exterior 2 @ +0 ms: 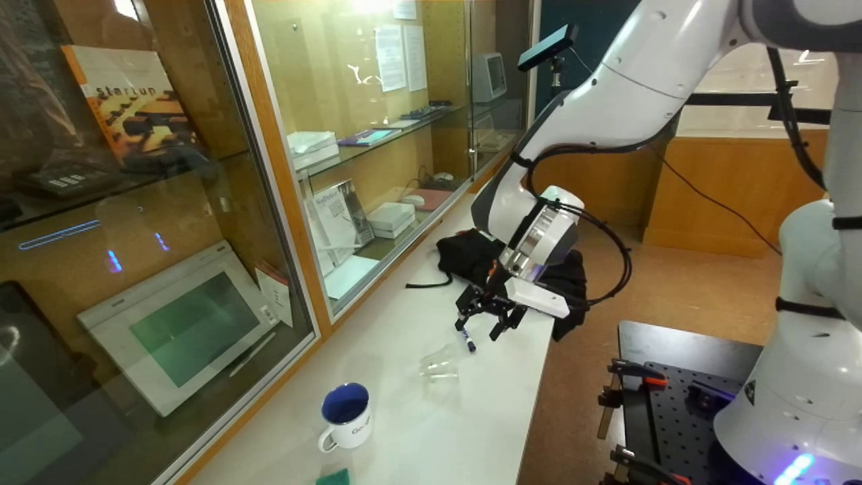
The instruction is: Put the cup upright, then put the marker in the cup
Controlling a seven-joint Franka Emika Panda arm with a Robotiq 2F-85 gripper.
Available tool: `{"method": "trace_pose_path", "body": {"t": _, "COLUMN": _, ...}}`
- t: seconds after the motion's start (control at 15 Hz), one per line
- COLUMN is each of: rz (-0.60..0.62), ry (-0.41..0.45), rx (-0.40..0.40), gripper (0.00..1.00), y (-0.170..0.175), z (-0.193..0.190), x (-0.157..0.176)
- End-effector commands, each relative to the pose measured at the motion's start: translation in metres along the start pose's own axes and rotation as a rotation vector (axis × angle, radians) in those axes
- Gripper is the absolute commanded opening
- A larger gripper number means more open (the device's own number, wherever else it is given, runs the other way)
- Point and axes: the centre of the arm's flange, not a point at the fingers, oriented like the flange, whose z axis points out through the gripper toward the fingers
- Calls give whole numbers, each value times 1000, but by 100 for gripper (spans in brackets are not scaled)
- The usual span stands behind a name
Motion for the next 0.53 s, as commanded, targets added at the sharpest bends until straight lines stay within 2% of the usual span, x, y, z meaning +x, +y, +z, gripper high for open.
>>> {"method": "trace_pose_path", "body": {"t": 0.0, "rz": 7, "ry": 36, "rx": -14, "gripper": 100, "y": 8, "z": 53, "x": 10}}
{"method": "trace_pose_path", "body": {"t": 0.2, "rz": 4, "ry": 59, "rx": -13, "gripper": 100, "y": 14, "z": 81, "x": 15}}
{"method": "trace_pose_path", "body": {"t": 0.47, "rz": -4, "ry": 93, "rx": 48, "gripper": 100, "y": 12, "z": 110, "x": 20}}
